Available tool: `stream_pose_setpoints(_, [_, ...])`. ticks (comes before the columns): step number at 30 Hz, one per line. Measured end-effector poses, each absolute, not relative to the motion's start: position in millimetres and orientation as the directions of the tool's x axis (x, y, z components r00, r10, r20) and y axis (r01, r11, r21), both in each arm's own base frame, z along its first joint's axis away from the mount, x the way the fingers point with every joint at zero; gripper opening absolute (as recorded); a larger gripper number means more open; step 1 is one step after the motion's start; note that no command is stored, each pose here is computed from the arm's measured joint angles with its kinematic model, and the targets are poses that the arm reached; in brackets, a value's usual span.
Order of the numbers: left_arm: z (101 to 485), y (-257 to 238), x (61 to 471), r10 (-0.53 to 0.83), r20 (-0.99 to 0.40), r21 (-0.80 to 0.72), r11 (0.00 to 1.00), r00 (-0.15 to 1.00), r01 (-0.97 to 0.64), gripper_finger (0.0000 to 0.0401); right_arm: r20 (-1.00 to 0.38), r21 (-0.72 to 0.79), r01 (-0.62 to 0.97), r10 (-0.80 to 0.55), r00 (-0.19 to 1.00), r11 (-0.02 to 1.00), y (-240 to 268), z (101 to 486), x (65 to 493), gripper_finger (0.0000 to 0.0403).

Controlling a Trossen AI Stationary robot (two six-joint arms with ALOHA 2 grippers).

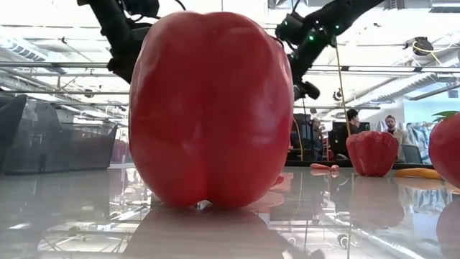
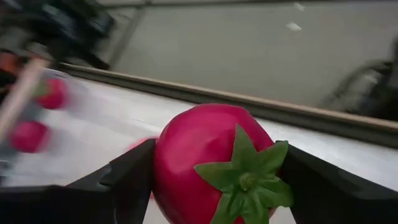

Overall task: Sort produce into baskets
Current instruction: Put the red tomato into the transparent bin

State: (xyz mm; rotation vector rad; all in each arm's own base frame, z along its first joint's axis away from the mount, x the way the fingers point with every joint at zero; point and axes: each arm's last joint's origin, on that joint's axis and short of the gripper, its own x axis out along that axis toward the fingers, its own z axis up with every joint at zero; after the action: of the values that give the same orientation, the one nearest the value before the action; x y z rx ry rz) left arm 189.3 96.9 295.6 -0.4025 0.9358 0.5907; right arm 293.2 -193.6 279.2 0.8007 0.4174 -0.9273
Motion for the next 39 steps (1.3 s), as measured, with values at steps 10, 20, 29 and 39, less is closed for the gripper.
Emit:
stream_pose_setpoints(10, [294.5,85.6,166.0,0.329,-0.902,0.037,0.703,0.279,-0.710,0.0341,-0.470,0.519,0.692,-0.509,0.721,0.502,-171.8,262.8,354.4,0.0290])
stream_pose_setpoints(20, [313.5,75.1,134.2,0.466,-0.842,0.096,0.626,0.272,-0.774,0.0341,-0.413,0.474,0.584,-0.419,0.809,0.659,-164.0,260.9,442.8,0.0290])
stream_pose_setpoints(29, [325.8,66.1,112.4,0.481,-0.802,0.064,0.658,0.354,-0.750,0.0341,-0.348,0.484,0.466,-0.325,0.879,0.741,-164.9,238.3,521.2,0.0290])
stream_pose_setpoints(39, [333.1,58.7,98.4,0.501,-0.763,0.026,0.656,0.409,-0.754,0.0341,-0.301,0.495,0.414,-0.296,0.907,0.764,-153.5,204.1,570.3,0.0290])
